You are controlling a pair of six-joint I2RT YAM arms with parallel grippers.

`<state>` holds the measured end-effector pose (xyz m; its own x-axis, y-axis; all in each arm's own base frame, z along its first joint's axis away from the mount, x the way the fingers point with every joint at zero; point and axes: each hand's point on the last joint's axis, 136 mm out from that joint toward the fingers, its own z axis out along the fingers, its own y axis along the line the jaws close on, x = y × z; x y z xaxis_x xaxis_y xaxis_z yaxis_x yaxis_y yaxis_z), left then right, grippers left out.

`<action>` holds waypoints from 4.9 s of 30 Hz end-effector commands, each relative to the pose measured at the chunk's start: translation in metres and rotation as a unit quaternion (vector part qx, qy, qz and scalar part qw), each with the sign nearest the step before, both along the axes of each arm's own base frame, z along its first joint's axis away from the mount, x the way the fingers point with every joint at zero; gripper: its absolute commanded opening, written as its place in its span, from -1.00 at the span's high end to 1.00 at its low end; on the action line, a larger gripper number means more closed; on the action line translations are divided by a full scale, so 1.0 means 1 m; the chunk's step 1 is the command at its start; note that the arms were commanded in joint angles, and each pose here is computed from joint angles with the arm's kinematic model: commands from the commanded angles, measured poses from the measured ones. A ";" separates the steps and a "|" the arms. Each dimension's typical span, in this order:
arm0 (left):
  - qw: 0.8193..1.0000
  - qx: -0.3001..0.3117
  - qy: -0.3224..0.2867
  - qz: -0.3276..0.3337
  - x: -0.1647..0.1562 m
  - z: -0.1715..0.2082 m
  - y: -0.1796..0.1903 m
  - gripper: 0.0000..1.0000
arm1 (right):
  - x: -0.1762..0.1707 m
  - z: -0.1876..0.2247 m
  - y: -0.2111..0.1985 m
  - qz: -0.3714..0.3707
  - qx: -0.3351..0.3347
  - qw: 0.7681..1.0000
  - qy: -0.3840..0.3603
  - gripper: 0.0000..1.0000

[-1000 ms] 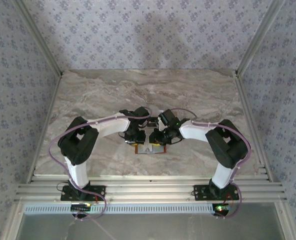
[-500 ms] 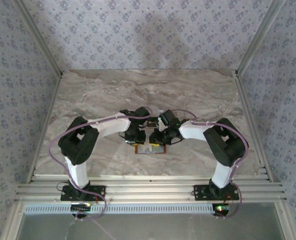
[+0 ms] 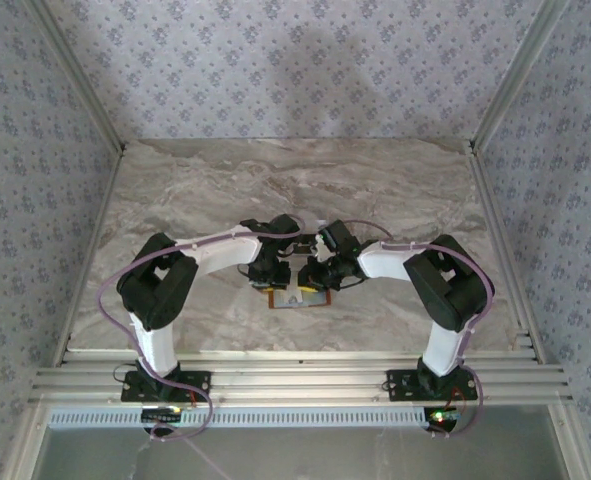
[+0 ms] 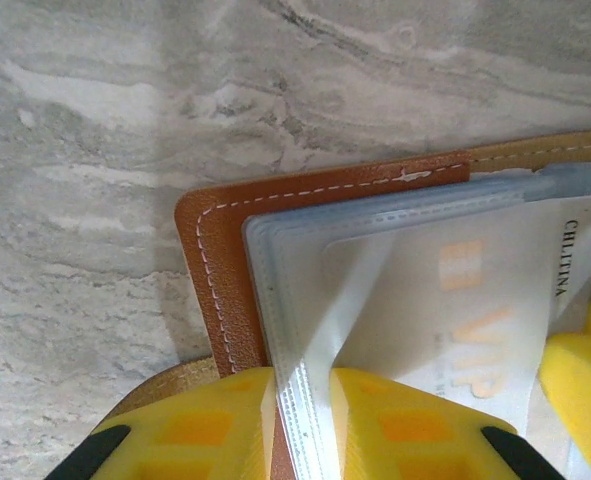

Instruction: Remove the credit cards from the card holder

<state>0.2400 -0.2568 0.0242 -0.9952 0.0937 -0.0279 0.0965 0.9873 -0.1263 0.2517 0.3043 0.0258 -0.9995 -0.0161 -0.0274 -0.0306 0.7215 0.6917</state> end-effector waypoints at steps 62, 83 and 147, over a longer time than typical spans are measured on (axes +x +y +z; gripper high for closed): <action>0.999 -0.030 -0.038 0.006 0.008 0.047 0.004 0.52 | 0.021 0.087 -0.067 0.169 -0.118 0.951 -0.229 1.00; 0.980 -0.148 -0.063 0.116 0.017 0.053 0.042 0.48 | 0.075 0.118 -0.074 0.537 -0.225 0.711 -0.394 1.00; 0.977 -0.150 -0.092 0.117 0.018 0.063 0.055 0.39 | 0.187 0.127 -0.048 0.526 -0.310 0.628 -0.483 0.42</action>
